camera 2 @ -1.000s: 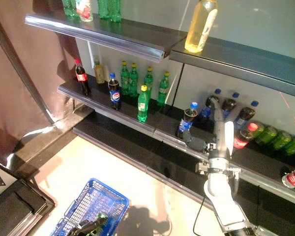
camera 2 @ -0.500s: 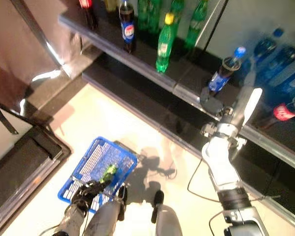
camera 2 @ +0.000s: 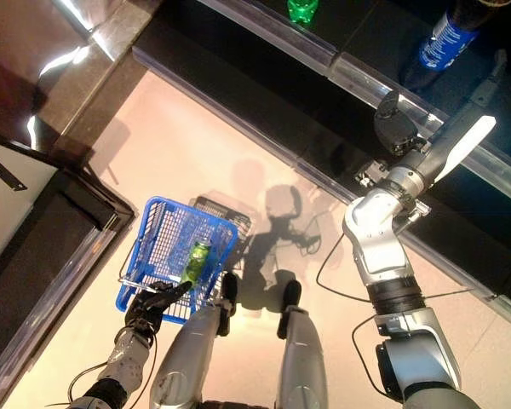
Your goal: Pick up the drink and place into the basket.
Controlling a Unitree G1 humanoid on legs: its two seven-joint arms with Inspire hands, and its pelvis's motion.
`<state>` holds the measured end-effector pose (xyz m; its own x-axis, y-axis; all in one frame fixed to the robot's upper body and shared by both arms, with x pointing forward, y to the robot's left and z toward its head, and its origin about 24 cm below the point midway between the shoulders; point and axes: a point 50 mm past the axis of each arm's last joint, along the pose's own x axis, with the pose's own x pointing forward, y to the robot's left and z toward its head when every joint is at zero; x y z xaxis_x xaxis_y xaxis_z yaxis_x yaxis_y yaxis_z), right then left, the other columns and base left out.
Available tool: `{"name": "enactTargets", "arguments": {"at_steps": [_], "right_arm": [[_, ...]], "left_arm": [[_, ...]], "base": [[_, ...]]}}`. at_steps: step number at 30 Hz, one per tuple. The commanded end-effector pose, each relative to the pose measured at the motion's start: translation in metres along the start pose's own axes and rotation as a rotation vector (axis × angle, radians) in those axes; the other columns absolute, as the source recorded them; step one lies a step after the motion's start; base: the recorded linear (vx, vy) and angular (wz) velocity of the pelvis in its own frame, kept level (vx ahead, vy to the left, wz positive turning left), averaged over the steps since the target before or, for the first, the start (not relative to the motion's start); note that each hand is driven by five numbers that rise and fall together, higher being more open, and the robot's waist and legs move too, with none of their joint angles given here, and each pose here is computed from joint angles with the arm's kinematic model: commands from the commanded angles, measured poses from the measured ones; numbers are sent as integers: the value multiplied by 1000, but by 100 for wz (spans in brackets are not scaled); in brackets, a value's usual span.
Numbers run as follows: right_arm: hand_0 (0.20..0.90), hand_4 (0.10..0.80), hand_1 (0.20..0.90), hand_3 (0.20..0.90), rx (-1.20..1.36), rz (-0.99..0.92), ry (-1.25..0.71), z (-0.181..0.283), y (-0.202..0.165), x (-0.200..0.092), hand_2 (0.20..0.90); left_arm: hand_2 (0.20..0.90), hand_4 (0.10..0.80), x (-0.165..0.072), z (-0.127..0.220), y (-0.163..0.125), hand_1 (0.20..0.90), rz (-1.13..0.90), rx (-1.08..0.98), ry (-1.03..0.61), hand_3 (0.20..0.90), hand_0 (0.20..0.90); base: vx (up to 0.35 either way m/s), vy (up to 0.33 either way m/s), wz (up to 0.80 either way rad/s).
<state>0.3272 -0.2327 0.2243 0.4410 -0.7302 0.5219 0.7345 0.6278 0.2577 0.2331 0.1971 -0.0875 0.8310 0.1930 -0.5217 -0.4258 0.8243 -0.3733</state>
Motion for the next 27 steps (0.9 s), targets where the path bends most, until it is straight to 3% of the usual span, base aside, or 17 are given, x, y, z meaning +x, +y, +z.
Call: {"name": "enactTargets", "arguments": {"at_steps": [1, 17, 27], "right_arm": [[900, 800, 900, 900, 251, -80, -198, 70, 6, 26, 900], [900, 800, 900, 900, 306, 73, -167, 97, 26, 50, 900], [900, 800, 900, 900, 365, 100, -52, 108, 37, 80, 900]], "left_arm": [[300, 100, -17, -21, 21, 300, 28, 60, 52, 200, 300], [300, 100, -16, -18, 15, 300, -12, 77, 57, 200, 300], [300, 100, -15, -10, 17, 300, -21, 101, 50, 200, 300]], "base": [[28, 1, -8], [38, -30, -5], [25, -31, -4]]}}
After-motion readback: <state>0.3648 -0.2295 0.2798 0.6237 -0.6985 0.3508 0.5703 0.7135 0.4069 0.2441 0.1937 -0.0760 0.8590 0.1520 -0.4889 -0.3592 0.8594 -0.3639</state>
